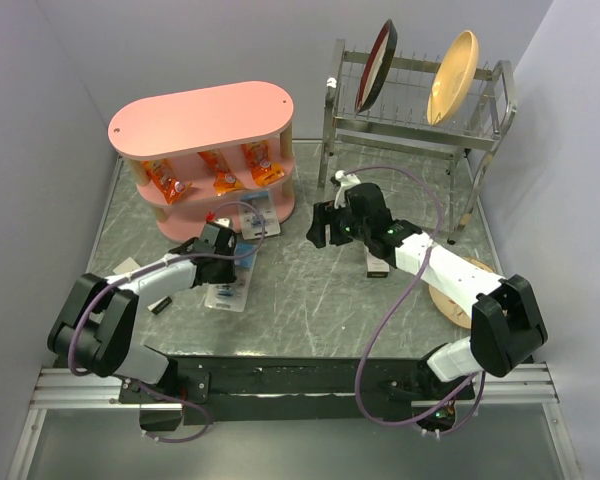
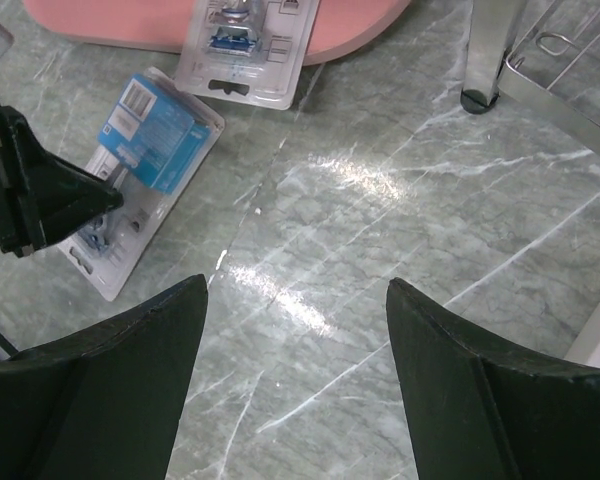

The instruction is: Place and organize the shaving razors onto the shelf

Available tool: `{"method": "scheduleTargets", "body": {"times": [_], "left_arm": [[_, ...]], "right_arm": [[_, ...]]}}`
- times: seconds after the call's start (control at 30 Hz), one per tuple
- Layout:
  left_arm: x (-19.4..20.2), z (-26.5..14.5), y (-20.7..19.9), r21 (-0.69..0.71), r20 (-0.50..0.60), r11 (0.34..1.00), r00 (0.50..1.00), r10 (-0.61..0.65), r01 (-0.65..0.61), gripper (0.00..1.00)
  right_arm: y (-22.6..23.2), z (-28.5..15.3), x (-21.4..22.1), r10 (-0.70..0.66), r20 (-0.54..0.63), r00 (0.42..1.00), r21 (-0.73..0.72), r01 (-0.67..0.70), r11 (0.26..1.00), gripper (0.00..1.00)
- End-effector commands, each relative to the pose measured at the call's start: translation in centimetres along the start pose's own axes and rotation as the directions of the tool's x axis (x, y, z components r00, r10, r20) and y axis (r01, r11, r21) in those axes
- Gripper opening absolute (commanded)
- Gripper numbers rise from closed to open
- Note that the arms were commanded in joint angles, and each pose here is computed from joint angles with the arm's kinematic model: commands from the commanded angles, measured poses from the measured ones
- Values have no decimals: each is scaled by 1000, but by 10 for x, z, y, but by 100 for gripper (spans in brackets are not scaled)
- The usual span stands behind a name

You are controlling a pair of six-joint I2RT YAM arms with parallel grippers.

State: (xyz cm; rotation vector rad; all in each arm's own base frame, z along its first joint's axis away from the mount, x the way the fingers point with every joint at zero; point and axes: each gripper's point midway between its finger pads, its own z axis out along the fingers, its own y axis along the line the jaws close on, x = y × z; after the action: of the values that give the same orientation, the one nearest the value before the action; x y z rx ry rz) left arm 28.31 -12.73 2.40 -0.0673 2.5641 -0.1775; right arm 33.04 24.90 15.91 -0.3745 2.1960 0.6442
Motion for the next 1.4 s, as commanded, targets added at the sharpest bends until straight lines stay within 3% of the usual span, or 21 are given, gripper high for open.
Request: {"method": "scheduleTargets", "body": {"times": [0.0,0.1,0.3,0.43,0.83,1.37], "left_arm": [[-11,1,-12,34,8,999,1000,14,-14,18],[-11,-4,-17,64,19,997,999,30,-31,1],[-16,-42,-53,183,131,972,983,128,-151,1],[-22,-51,-51,178,149,974,983,111,-138,1],[-73,-50,24,6,244,999,968,-49,49,1],[-94,-24,43,-52,292,990,950,-113,134,4]], "right_arm": [[1,-8,-17,-4,70,998,0,4,1000,80],[0,-8,-19,-7,76,997,4,7,1000,80],[-5,-9,-20,-11,73,997,19,10,1000,80],[-3,-6,-22,-6,68,998,12,5,1000,80],[3,4,-24,15,51,999,-13,-15,1000,80],[5,6,-16,29,46,999,-22,-28,999,80]]}}
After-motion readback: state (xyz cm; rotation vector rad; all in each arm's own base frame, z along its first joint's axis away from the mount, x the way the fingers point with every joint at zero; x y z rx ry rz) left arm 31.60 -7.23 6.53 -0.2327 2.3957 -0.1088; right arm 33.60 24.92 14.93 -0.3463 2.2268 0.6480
